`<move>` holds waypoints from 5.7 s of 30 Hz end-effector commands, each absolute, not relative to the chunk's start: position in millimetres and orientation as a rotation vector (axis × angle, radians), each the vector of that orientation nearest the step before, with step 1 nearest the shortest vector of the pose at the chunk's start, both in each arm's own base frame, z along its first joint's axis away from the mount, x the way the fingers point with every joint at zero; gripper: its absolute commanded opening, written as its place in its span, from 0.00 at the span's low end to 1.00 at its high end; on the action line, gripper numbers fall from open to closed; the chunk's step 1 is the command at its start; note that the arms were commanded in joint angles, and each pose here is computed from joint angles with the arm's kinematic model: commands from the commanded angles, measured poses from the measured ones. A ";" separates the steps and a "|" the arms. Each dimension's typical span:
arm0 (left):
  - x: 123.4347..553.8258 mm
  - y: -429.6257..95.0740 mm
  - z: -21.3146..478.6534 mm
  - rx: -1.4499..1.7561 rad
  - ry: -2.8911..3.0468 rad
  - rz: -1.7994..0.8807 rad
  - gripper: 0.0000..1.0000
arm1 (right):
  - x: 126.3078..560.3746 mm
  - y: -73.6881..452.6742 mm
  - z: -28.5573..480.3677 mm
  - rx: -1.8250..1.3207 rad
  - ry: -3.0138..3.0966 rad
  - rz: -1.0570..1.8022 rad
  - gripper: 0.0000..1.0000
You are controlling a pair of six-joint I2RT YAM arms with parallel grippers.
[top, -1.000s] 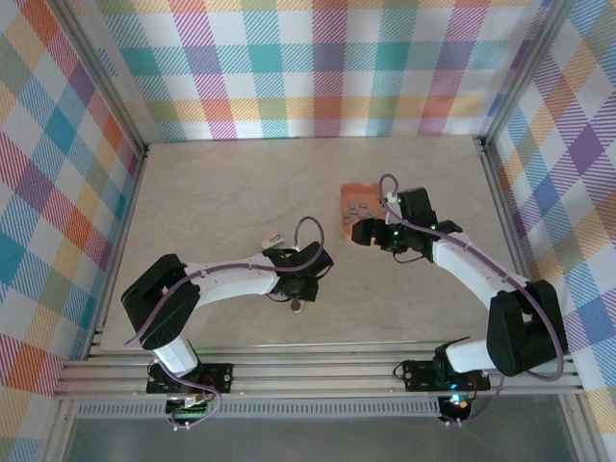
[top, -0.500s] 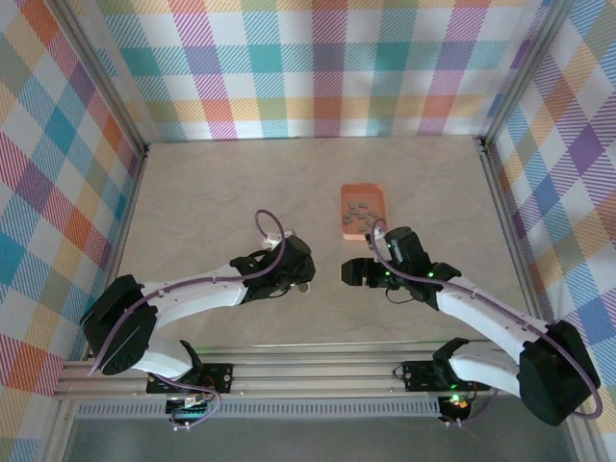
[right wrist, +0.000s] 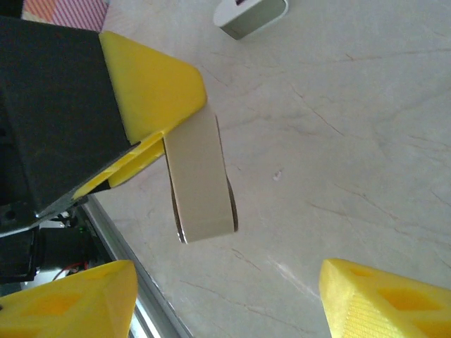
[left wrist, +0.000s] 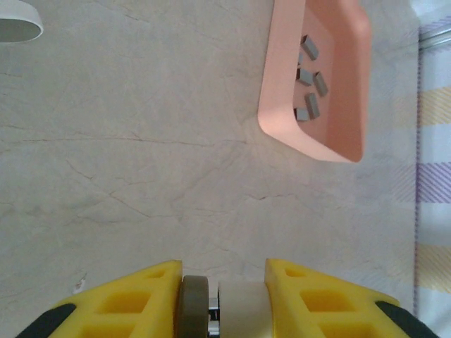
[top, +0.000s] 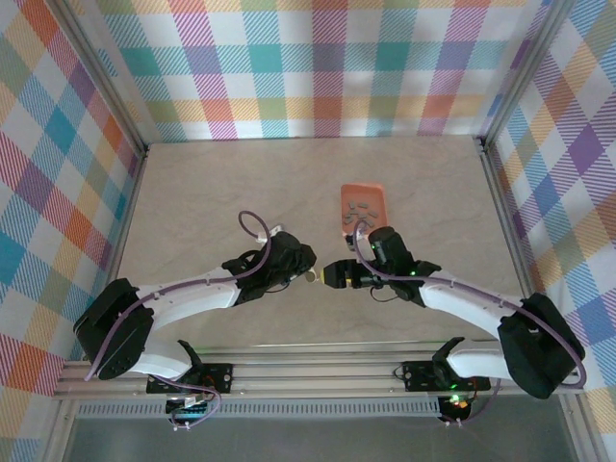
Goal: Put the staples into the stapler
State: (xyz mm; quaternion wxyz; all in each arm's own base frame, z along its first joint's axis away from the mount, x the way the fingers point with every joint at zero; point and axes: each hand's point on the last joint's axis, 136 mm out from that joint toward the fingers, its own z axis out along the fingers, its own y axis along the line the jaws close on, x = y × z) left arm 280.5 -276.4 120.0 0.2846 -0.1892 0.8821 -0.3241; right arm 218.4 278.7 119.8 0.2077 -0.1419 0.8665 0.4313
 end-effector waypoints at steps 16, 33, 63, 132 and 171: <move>289.5 -295.4 146.6 -0.608 2.248 -1.160 0.34 | 232.7 307.5 149.5 -0.529 2.259 1.263 0.54; 290.1 -295.8 152.8 -0.511 2.282 -1.147 0.63 | 234.7 285.9 152.6 -0.731 2.157 1.009 0.24; 191.0 -302.1 220.8 1.349 1.475 -0.677 0.70 | 183.6 270.3 212.6 -1.611 1.399 0.956 0.15; 189.8 -301.5 206.3 1.490 1.530 -0.712 0.19 | 183.8 304.1 222.9 -1.480 1.498 1.107 0.58; 202.6 -275.8 227.3 1.308 1.493 -0.702 0.17 | 213.7 233.7 183.7 -1.134 1.762 1.094 0.20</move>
